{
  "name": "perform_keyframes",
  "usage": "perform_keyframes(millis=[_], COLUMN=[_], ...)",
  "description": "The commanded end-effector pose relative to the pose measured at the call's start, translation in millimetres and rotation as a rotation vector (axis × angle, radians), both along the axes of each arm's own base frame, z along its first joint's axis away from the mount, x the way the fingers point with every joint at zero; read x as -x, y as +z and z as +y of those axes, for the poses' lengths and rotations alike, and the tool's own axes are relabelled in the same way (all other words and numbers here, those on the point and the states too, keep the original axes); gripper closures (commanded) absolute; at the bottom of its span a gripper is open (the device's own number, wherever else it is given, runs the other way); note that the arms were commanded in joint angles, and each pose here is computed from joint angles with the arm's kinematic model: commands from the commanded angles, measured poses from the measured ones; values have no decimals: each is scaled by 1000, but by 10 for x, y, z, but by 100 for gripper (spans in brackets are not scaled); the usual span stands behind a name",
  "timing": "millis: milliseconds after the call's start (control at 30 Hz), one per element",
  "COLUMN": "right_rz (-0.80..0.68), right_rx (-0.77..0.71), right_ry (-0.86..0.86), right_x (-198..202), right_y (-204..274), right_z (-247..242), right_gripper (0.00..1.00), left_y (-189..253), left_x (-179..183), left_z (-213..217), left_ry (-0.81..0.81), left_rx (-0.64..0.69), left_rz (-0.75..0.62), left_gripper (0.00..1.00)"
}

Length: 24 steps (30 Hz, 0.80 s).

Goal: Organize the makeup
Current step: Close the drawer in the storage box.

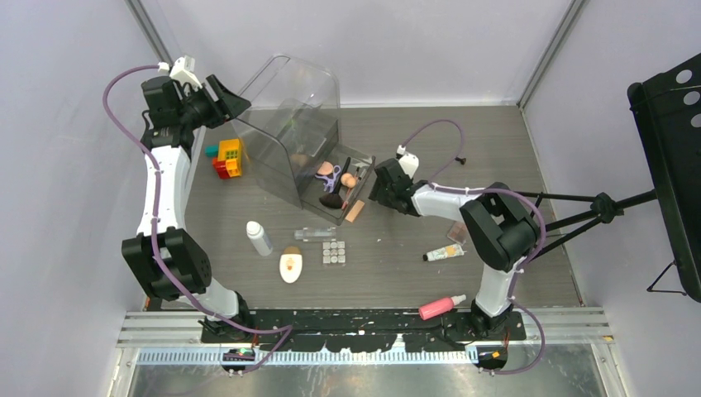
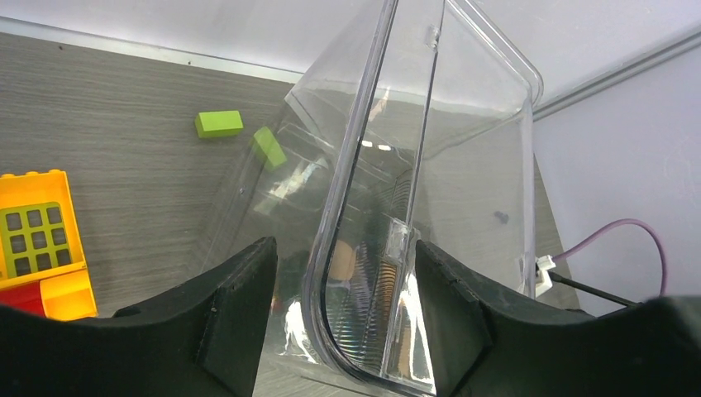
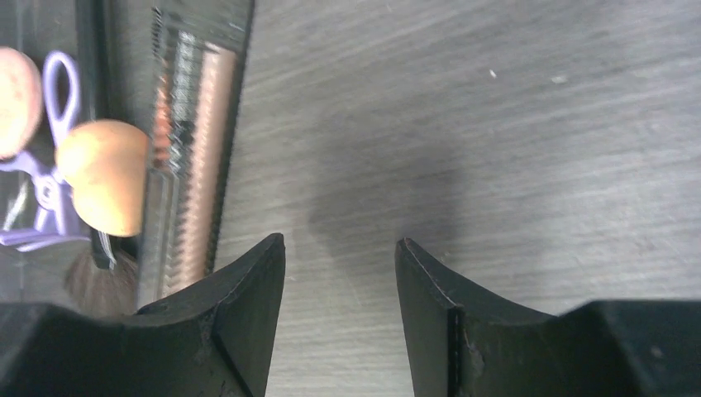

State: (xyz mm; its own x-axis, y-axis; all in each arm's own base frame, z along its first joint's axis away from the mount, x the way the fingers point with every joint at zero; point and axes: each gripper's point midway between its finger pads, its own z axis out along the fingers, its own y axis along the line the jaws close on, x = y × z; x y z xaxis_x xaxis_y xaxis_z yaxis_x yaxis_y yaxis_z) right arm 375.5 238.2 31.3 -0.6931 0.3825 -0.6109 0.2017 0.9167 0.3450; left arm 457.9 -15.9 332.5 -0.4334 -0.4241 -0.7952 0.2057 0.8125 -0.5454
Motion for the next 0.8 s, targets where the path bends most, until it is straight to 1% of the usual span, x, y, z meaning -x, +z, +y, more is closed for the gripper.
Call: perform_keyframes(millis=[0,167,400,767], right_rz=[-63,-85,-127,-148], right_rx=[-52,-51,-76,-94], right_ry=[-8,51,111,212], right_x=[-248,-448,-617,-589], right_y=[104,56,146,103], right_z=[227,553,944,1447], right_gripper=[44,44,45,46], left_y=[76,74,62,59], left_x=[-28,-28,-27,-27], left_z=[-20,-22,-30,-52], left_ry=[-30,-35,-43,-54], left_rx=[18,22,22,27], left_rz=[-40,-40,-40,-42], left_gripper=[36,36,36,36])
